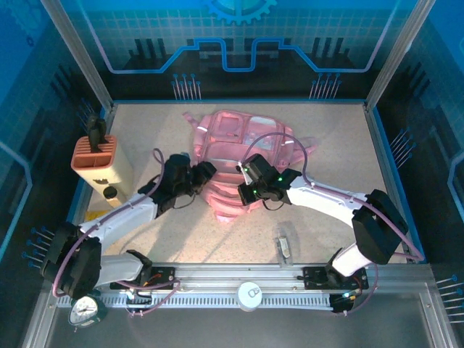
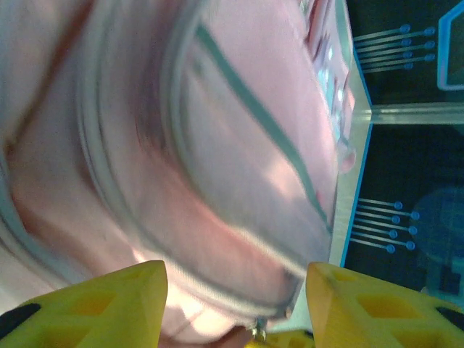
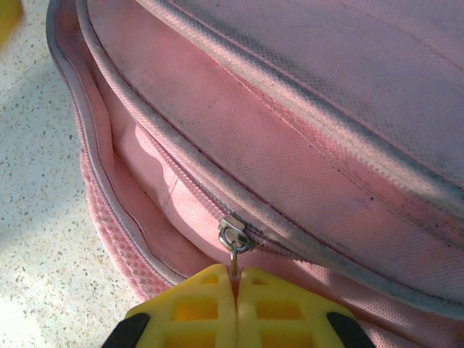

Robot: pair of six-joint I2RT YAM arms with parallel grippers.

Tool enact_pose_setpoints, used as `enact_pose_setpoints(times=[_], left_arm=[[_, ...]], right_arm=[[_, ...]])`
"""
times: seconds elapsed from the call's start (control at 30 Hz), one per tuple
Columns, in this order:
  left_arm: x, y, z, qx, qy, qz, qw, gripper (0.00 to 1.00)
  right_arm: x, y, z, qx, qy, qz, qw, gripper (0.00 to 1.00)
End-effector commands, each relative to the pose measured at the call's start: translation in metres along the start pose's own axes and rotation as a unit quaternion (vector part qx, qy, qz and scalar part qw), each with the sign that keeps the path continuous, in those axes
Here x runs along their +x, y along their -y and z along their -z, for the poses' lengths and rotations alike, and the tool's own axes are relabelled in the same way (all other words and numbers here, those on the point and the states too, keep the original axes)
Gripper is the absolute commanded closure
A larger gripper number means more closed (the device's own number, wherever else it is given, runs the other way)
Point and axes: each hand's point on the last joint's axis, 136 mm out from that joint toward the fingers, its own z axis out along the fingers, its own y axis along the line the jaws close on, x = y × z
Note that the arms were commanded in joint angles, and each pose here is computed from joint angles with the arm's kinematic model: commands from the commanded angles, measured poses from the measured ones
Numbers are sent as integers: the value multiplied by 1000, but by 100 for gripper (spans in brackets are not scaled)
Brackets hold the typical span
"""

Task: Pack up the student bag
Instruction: Zip the student bag at the center of the table.

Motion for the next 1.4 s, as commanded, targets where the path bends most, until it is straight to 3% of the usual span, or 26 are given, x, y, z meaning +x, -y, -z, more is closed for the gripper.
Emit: enact_pose_setpoints(times=[0.0, 0.33, 0.57, 0.7, 0.9, 1.13, 1.27, 1.37], left_arm=[[5, 0, -5, 9, 38, 53, 998, 46], [41, -1, -43, -5, 23, 84, 996, 50], [38, -10, -61, -33, 46, 100, 993, 58], [38, -13, -73, -33, 52, 110, 992, 70], [19, -11, -69, -40, 77, 89, 992, 100], [-34, -22, -26, -87, 116, 24, 989, 100], [-51, -36, -15, -99, 98, 10, 990, 100], [-61, -42, -11, -107, 101, -1, 989, 100]], right_arm=[[8, -3, 0, -7, -4, 1, 1000, 100], [14, 1, -1, -1, -6, 6, 1000, 100], [15, 0, -4, -6, -8, 14, 1000, 100], [14, 0, -7, -3, -12, 17, 1000, 100], [17, 21, 2, 61, -25, 29, 997, 100], [27, 60, 19, 121, -42, 30, 991, 100], [30, 86, 22, 111, -44, -33, 992, 100], [22, 87, 26, 108, -28, -33, 993, 100]])
